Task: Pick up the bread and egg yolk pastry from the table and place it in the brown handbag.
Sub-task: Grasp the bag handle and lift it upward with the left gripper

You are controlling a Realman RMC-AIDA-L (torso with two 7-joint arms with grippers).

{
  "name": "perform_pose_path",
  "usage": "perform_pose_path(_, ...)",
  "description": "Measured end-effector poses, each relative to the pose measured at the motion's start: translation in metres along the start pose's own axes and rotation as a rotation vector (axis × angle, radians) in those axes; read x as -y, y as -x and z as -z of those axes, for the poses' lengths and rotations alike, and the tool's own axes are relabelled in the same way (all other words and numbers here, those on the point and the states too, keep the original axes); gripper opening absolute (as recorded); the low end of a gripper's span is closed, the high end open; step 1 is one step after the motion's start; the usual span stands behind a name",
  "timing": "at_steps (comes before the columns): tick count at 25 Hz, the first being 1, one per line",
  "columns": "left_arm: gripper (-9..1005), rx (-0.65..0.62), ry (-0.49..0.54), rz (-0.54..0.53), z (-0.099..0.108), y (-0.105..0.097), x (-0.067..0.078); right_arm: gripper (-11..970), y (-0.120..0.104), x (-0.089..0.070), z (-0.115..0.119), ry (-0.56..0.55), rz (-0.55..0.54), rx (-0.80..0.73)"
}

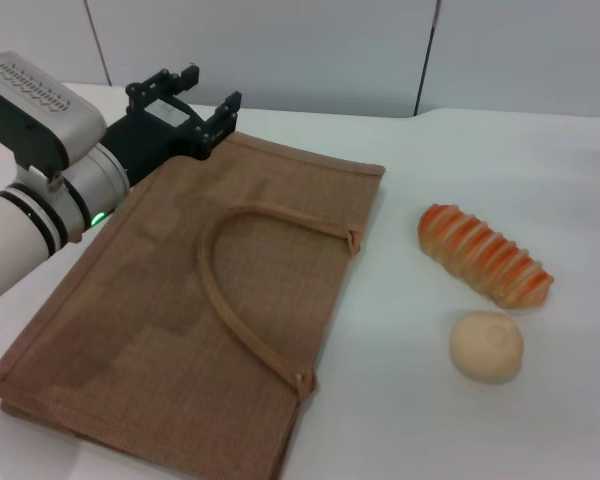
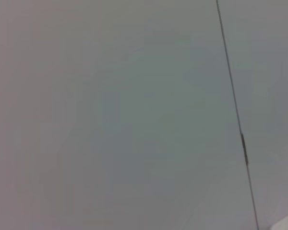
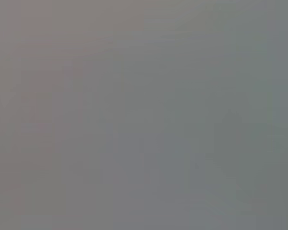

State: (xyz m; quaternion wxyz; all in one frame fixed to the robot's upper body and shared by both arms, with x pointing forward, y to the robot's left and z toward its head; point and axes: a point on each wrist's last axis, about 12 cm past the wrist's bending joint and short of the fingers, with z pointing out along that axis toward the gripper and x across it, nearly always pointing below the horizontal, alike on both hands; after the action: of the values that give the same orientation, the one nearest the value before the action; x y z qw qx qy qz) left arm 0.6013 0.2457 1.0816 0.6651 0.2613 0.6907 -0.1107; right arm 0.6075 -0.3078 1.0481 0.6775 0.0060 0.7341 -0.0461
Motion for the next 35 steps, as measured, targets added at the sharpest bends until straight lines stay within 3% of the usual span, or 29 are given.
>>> perform_pose_path(12,608,-0.198,-0.059,0.033,-0.022,0.019,0.016,864,-0.004,0.004,0.001,-0.01,0.011,-0.029)
perform_pose_path(20,607,-0.319,-0.135,0.127,-0.019,0.031,0.003,864,-0.004,0.005,0.001,-0.01,0.013,-0.029)
perform_pose_path(35,604,-0.612,-0.225,0.173,-0.014,0.036,-0.024,863,-0.002,0.003,-0.001,-0.006,0.014,-0.024)
